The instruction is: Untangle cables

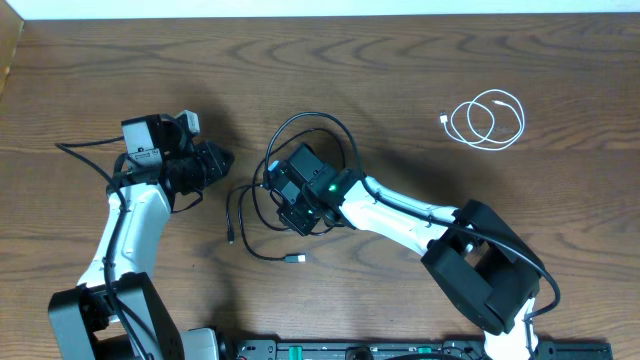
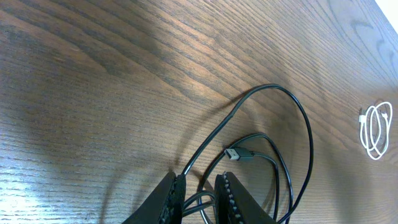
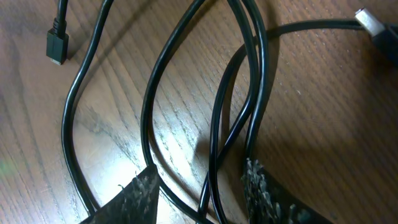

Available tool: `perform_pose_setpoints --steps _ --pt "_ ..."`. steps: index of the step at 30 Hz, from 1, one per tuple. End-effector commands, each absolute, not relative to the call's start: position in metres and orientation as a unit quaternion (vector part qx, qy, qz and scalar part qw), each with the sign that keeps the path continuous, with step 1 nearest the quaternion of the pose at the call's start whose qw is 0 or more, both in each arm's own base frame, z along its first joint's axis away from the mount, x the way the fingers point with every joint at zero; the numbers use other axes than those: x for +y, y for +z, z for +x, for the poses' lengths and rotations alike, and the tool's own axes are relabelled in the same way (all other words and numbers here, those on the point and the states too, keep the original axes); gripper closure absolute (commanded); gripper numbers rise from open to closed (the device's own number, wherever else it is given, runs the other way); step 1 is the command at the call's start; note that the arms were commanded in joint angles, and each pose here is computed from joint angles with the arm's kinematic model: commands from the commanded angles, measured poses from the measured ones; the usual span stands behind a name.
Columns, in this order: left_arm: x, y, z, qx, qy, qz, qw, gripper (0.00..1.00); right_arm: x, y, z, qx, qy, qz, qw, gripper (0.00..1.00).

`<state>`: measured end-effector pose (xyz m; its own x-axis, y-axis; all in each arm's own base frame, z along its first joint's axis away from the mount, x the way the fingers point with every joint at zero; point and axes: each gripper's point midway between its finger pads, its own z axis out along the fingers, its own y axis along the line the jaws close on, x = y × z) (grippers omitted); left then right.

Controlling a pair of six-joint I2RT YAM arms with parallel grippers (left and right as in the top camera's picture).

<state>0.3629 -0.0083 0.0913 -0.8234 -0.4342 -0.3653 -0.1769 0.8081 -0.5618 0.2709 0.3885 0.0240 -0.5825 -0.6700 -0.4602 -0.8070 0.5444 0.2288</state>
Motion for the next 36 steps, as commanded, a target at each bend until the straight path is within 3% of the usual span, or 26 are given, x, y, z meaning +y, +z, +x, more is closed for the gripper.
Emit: perform_pose_setpoints --steps 1,11,19,22,27,36 --pt "-0.01 0.089 0.363 0.919 -0.264 -0.167 0.242 0.78 0.388 0.019 0.27 0.863 0.205 -0.433 0.161 0.58" --pt "-0.01 0.089 0.363 0.919 -0.264 -0.167 0.242 0.78 0.385 0.004 0.269 0.867 0.197 -0.433 0.147 0.8" --pt "-0.009 0.089 0.363 0.919 -0.26 -0.168 0.242 0.78 0.384 0.002 0.268 0.868 0.193 -0.434 0.145 0.83" --pt "-0.009 0.089 0.363 0.919 -0.26 -0.168 0.242 0.78 0.384 0.001 0.268 0.869 0.192 -0.434 0.145 0.99" --pt "-0.009 0.089 0.363 0.919 -0.26 -0.168 0.242 0.78 0.39 0.011 0.273 0.867 0.201 -0.428 0.156 0.99" --pt "-0.006 0.088 0.363 0.919 -0.255 -0.181 0.24 0.78 0.413 0.09 0.294 0.837 0.241 -0.426 0.244 0.99"
